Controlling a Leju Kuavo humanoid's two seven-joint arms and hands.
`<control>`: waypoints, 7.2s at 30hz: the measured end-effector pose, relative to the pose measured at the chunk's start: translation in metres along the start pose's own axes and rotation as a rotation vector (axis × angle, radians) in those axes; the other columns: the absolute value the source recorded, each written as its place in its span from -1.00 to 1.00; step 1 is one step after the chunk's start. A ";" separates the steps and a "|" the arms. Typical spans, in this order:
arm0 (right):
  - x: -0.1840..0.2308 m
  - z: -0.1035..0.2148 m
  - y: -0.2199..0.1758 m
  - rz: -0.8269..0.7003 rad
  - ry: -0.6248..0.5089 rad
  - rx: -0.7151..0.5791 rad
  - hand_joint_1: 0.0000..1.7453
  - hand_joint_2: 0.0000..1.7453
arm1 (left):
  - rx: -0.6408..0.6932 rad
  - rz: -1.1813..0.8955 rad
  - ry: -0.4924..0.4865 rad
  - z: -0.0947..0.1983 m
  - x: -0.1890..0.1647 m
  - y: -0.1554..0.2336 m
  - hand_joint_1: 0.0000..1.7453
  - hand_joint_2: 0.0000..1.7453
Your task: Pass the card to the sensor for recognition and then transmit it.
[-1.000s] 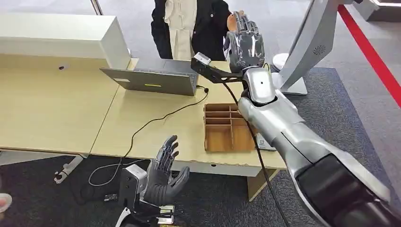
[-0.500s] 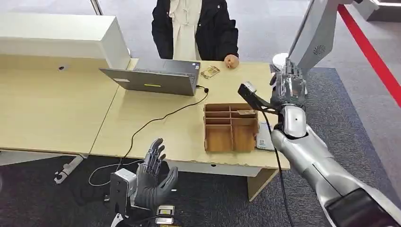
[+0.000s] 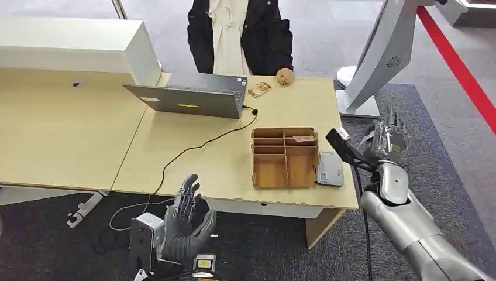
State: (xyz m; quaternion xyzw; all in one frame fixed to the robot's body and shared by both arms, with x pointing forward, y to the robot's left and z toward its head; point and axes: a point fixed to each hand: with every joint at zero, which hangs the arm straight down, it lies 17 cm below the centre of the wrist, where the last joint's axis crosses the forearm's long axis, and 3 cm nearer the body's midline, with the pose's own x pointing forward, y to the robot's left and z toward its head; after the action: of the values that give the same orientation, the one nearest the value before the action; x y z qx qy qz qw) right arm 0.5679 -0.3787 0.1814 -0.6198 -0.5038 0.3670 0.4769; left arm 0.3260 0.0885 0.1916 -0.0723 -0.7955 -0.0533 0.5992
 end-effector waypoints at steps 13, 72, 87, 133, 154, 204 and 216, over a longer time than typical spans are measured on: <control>0.066 0.027 0.025 -0.080 -0.149 0.084 1.00 1.00 | -0.012 0.020 -0.002 -0.007 0.003 -0.001 -1.00 1.00; 0.033 0.072 0.131 -0.042 0.048 0.410 1.00 1.00 | -0.024 0.002 0.047 -0.006 0.000 -0.006 -1.00 1.00; 0.025 0.074 0.132 -0.031 0.059 0.384 1.00 1.00 | -0.034 -0.004 0.043 -0.007 0.003 -0.005 -1.00 1.00; 0.203 -0.072 -0.115 -0.022 -0.288 0.011 1.00 1.00 | -0.171 0.048 -0.066 -0.018 0.017 -0.046 -1.00 1.00; 0.205 -0.071 -0.104 0.007 -0.286 0.036 1.00 1.00 | -0.169 0.043 -0.053 -0.019 0.011 -0.048 -1.00 1.00; 0.197 -0.094 -0.130 -0.005 -0.183 -0.026 -1.00 1.00 | -0.171 0.053 -0.014 -0.021 -0.002 -0.047 -1.00 1.00; 0.196 -0.094 -0.129 -0.070 -0.189 -0.031 -1.00 1.00 | -0.152 0.042 -0.006 -0.021 -0.004 -0.043 -1.00 1.00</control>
State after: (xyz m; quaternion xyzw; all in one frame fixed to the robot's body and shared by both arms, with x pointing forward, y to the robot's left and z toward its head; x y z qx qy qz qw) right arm 0.6644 -0.2034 0.3366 -0.5717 -0.5736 0.3990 0.4301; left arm 0.3396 0.0420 0.1936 -0.1344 -0.7894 -0.1007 0.5904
